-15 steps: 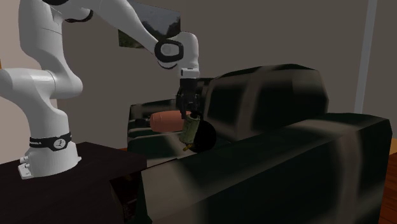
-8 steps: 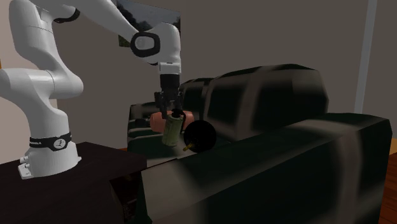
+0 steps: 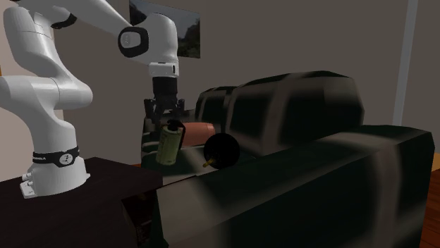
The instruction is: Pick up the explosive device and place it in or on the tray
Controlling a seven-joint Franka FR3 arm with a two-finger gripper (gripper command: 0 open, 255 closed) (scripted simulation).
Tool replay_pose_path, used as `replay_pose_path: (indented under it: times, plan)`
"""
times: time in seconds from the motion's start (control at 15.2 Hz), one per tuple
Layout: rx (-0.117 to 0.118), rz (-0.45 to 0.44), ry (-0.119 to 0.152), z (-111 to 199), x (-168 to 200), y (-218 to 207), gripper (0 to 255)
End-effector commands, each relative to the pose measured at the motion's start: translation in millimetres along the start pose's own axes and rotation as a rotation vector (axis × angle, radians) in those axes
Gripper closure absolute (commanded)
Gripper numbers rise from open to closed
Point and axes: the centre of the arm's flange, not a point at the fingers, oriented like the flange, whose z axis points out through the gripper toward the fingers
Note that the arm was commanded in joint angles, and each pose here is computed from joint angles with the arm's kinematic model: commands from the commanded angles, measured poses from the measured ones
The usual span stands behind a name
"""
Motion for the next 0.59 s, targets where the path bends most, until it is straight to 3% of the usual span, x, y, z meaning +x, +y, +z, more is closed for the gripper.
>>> replay_pose_path:
  times: [0.0, 0.53]
  plan:
    - [0.001, -0.001, 0.001, 9, 0, 3, 255]
    - [0.001, -0.001, 0.001, 51, 0, 3, 255]
